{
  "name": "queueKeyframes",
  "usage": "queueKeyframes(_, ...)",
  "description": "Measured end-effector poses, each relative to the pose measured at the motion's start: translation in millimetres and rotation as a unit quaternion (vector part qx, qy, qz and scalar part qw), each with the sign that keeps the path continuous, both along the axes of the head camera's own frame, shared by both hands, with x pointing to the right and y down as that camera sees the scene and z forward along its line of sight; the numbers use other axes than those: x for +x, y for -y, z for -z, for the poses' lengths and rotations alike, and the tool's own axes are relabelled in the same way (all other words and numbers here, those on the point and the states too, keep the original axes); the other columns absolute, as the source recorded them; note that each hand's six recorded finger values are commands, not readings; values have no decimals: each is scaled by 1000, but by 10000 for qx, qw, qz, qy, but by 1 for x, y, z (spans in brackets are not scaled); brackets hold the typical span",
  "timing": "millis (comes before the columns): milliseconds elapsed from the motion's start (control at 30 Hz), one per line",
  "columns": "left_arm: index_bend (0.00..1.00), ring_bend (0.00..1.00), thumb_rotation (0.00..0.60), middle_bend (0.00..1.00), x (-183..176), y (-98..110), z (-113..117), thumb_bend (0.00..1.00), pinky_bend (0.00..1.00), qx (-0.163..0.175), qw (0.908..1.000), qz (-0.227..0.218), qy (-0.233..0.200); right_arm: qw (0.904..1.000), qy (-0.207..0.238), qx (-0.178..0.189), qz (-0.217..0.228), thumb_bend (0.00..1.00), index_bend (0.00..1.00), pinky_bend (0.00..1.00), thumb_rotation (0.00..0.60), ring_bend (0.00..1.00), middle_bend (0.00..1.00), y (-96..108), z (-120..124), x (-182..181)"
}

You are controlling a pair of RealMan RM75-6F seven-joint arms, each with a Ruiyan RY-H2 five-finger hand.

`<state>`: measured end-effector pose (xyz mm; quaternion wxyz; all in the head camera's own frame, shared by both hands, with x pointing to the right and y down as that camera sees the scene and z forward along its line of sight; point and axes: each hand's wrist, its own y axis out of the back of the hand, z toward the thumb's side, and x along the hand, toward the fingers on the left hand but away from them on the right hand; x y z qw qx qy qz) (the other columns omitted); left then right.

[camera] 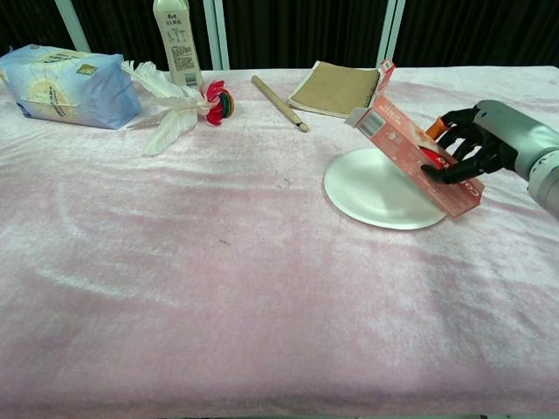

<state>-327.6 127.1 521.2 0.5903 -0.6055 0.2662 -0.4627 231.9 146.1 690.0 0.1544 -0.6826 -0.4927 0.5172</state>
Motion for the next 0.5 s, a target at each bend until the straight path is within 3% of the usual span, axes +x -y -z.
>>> queueKeyframes(133, 98, 2, 600, 51, -23, -1, -3, 34, 80, -19, 9998, 192, -11, 9993, -280, -72, 221, 303, 306, 247, 600, 260, 289, -6, -12, -2)
queueKeyframes(200, 98, 0, 600, 47, -31, 0, -4, 34, 76, 27, 9997, 226, 41, 9987, -399, -65, 321, 234, 198, 164, 600, 143, 189, -7, -15, -3)
queueKeyframes(300, 98, 0, 600, 45, -40, 1, -5, 33, 68, 90, 9996, 263, 80, 9978, -474, -28, 461, 184, 65, 116, 600, 31, 82, -8, -16, -10)
queueKeyframes(500, 98, 0, 600, 45, -40, -2, -4, 33, 67, 91, 9996, 260, -10, 9969, -452, 19, 644, 164, 12, 106, 600, 0, 32, -9, -10, -23)
